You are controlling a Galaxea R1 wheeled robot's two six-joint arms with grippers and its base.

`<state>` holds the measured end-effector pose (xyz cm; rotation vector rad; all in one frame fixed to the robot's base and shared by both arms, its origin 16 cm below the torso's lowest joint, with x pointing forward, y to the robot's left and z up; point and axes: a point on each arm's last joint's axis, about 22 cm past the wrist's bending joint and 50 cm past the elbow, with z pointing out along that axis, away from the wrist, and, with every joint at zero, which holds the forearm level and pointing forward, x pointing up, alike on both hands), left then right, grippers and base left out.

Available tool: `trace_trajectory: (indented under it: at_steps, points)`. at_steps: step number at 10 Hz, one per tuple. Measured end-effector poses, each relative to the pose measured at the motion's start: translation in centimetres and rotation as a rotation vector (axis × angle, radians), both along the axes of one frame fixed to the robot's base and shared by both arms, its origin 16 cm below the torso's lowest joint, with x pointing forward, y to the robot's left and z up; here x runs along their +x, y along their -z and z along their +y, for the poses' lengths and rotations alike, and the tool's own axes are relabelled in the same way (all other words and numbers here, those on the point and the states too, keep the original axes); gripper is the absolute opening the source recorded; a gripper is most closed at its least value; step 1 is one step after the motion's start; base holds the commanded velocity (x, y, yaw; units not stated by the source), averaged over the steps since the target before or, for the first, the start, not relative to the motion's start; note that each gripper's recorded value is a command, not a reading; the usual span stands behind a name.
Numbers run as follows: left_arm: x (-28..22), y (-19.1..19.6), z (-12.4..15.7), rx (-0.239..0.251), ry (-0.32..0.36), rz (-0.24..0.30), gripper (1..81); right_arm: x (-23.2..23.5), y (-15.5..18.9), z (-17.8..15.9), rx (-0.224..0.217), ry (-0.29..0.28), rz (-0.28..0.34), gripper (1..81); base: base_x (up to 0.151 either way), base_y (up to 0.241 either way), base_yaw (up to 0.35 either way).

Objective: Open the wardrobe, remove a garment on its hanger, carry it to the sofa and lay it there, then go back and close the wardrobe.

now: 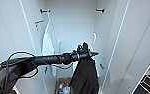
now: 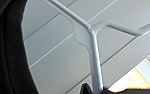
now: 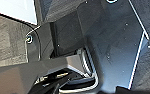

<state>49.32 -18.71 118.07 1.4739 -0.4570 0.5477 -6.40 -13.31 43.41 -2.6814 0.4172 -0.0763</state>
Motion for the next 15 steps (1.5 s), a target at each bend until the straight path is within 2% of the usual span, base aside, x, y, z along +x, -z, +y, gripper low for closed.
trace_trajectory:
  at_steps: [1,4,6,15]
  points:
    - [0.0,0.9,-0.3,0.012,-0.002,0.005,1.0,0.4,0.0,0.0,0.002,0.002,-0.007,81.1,-0.096,0.0,0.0]
    - [-0.8,0.5,-0.4,0.004,0.011,0.004,1.0,-1.4,-0.1,0.2,0.001,-0.001,0.016,81.1,-0.096,0.0,0.0]
    - [-1.0,0.4,-0.5,0.002,0.013,0.003,1.0,-0.3,0.0,0.1,0.002,0.001,-0.001,81.1,-0.096,0.0,0.0]
    - [-1.1,1.1,0.1,0.008,0.009,0.012,1.0,-0.7,0.0,0.2,0.002,0.0,0.004,81.1,-0.116,0.0,0.0]
